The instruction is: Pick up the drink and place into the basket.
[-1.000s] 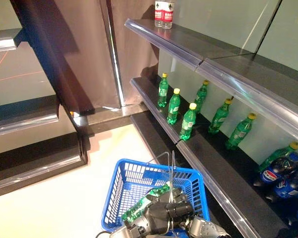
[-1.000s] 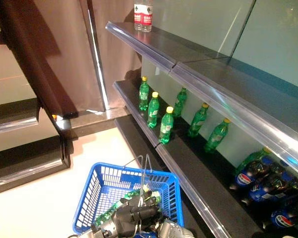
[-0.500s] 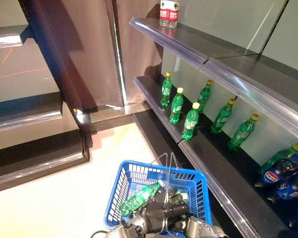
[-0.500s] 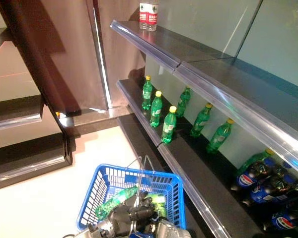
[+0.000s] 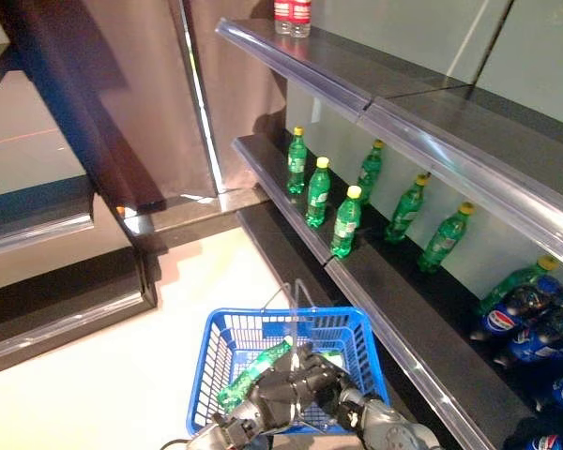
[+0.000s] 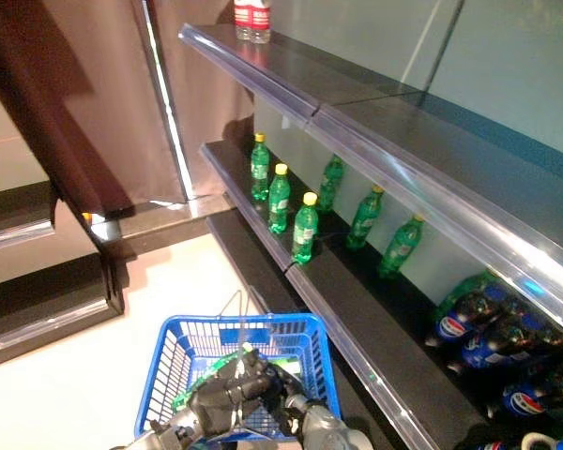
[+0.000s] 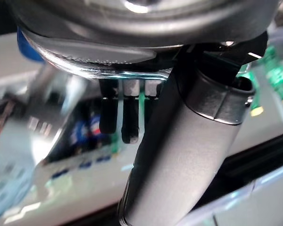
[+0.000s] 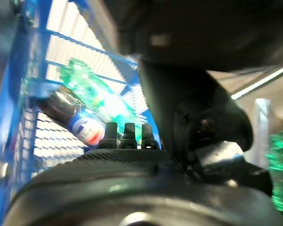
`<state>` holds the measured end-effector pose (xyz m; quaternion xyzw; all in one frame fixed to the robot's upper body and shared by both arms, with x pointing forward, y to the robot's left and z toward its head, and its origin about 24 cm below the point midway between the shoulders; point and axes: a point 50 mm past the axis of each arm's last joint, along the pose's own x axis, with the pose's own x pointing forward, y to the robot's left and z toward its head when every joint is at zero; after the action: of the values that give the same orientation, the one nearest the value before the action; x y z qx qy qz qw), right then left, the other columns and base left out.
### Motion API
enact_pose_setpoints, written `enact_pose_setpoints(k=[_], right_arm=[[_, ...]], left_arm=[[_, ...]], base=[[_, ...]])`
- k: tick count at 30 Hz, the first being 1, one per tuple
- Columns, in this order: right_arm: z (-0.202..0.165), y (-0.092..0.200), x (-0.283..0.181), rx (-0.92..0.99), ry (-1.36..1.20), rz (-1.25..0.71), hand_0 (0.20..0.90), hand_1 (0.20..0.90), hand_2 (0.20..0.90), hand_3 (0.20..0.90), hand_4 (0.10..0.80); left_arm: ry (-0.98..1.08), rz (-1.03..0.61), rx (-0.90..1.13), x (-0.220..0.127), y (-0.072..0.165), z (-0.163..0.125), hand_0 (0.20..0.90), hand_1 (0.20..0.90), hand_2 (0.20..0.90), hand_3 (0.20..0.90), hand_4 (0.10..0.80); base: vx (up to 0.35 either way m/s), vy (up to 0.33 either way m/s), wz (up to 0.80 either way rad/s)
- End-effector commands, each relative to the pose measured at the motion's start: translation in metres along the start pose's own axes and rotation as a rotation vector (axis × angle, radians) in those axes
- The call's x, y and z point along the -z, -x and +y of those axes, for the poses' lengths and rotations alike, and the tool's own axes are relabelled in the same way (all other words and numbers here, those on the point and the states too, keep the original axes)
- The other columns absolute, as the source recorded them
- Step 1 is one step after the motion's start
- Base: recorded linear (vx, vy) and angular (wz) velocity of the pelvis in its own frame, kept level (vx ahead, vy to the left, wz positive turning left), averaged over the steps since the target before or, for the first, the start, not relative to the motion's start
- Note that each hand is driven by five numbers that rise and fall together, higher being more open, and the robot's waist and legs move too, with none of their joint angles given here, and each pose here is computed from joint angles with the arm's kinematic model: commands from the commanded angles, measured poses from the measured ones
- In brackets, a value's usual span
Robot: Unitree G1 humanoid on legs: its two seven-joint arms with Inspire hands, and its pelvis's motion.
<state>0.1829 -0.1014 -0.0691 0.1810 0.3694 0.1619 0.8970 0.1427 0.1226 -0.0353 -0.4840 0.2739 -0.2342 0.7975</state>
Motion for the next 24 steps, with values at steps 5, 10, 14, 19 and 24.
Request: enact_pose_setpoints(k=[5, 10, 14, 19, 24], right_arm=[[0.004, 0.016, -0.070, -0.038, 0.098, -0.375, 0.900, 0.900, 0.900, 0.900, 0.800], [0.003, 0.026, -0.082, -0.027, 0.142, -0.471, 0.900, 0.900, 0.900, 0.900, 0.800], [0.000, 0.033, -0.084, -0.036, 0.158, -0.509, 0.900, 0.900, 0.900, 0.900, 0.800], [-0.009, 0.036, -0.077, -0.030, 0.145, -0.510, 0.900, 0.900, 0.900, 0.900, 0.800], [-0.029, 0.040, -0.060, 0.056, 0.145, -0.487, 0.900, 0.900, 0.900, 0.900, 0.800]], left_arm=[[-0.181, -0.513, 0.455, -0.080, -0.015, -0.087, 0.300, 0.300, 0.300, 0.200, 0.100], [-0.192, -0.566, 0.343, -0.090, -0.015, -0.072, 0.300, 0.300, 0.300, 0.200, 0.100], [-0.199, -0.607, 0.254, -0.095, -0.015, -0.056, 0.300, 0.300, 0.300, 0.200, 0.100], [-0.230, -0.640, 0.159, -0.097, -0.013, -0.035, 0.300, 0.300, 0.300, 0.200, 0.100], [-0.259, -0.673, 0.070, -0.097, -0.004, -0.013, 0.300, 0.300, 0.300, 0.200, 0.100]], base=[[-0.104, -0.041, -0.09], [-0.116, -0.034, -0.10], [-0.111, -0.033, -0.03], [-0.125, -0.037, -0.09], [-0.099, -0.023, -0.14]])
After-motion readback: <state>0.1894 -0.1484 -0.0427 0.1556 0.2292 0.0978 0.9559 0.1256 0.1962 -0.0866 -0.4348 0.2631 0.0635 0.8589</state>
